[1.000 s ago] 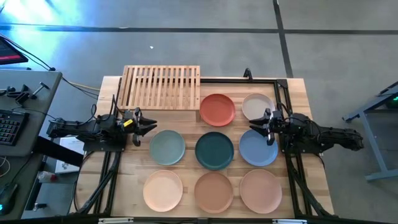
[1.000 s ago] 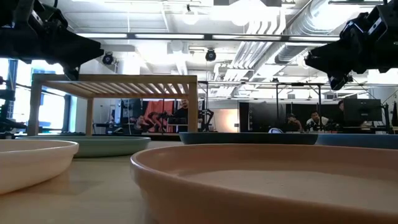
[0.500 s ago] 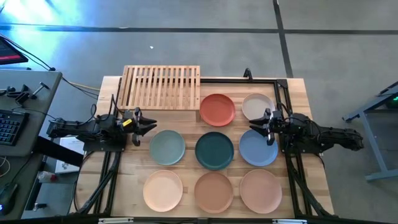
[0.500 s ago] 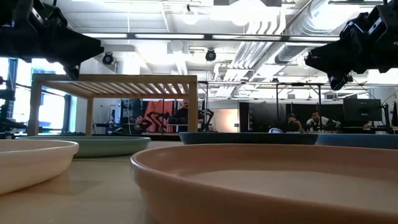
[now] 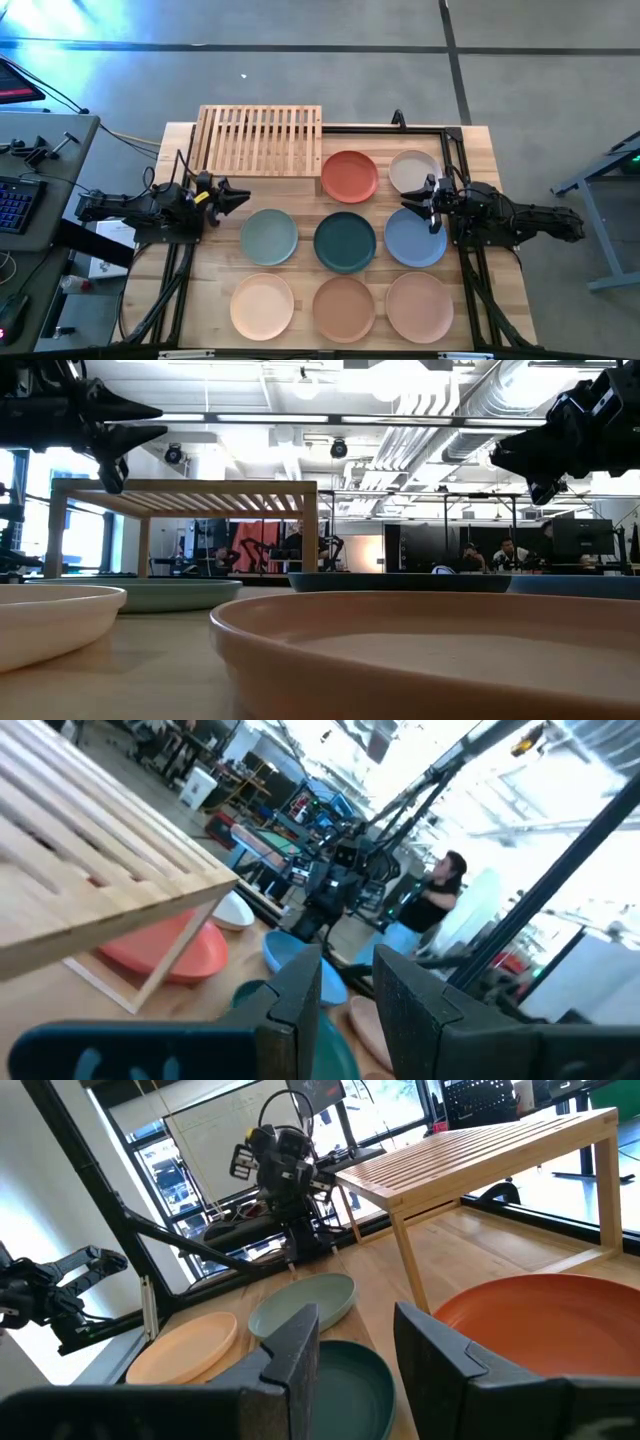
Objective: Place and stack plates onto a shelf
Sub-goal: Put the white plate on the shelf
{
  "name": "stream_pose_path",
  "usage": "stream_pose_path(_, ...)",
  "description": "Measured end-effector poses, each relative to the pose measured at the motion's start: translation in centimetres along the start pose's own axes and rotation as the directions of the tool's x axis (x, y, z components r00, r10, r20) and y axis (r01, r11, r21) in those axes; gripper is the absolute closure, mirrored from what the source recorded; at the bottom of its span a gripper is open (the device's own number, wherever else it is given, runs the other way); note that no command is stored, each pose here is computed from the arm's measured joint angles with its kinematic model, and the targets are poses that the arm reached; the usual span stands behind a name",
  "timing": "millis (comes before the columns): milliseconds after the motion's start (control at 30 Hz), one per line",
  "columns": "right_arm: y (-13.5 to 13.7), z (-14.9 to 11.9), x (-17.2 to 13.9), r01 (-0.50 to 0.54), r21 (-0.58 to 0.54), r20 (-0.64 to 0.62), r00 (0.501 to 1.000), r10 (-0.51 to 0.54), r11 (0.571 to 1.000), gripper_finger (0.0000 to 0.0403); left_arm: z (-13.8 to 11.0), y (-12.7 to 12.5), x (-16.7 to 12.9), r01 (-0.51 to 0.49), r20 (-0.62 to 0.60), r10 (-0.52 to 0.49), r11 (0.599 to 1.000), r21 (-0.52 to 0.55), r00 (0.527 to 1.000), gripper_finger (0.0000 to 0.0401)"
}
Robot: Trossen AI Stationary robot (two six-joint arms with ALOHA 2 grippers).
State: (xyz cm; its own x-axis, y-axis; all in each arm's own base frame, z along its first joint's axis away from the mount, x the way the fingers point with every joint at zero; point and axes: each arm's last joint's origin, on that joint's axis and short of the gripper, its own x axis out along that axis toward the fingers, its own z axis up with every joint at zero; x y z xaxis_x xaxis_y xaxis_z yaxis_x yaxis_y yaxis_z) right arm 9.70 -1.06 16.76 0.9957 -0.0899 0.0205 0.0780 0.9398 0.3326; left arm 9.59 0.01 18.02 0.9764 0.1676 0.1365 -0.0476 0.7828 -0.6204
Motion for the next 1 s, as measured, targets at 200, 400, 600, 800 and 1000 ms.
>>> stream_pose_path(200, 0.01, 0.01, 0.00, 0.000, 0.000, 0.001, 1.000, 0.000, 1.000, 0.0289, 0.01, 0.04, 0.00, -0.010, 0.006, 0.010, 0.999, -0.035, 1.000, 0.0318)
stream_pose_path(400, 0.00, 0.01, 0.00, 0.000, 0.000, 0.001, 1.000, 0.000, 1.000, 0.0289, 0.01, 0.05, 0.00, -0.013, 0.008, 0.014, 0.998, -0.062, 1.000, 0.0318)
stream_pose_path(600, 0.00, 0.00, 0.00, 0.000, 0.000, 0.000, 1.000, 0.000, 1.000, 0.0289, 0.01, 0.05, 0.00, -0.013, 0.008, 0.014, 0.995, -0.097, 1.000, 0.0318)
stream_pose_path(800, 0.00, 0.00, 0.00, 0.000, 0.000, 0.000, 1.000, 0.000, 1.000, 0.0289, 0.01, 0.05, 0.00, -0.013, 0.007, 0.014, 0.988, -0.152, 1.000, 0.0318)
stream_pose_path(1000, 0.00, 0.00, 0.00, 0.000, 0.000, 0.000, 1.000, 0.000, 1.000, 0.0289, 0.02, 0.09, 0.00, -0.023, 0.014, 0.025, 0.986, -0.166, 1.000, 0.0318)
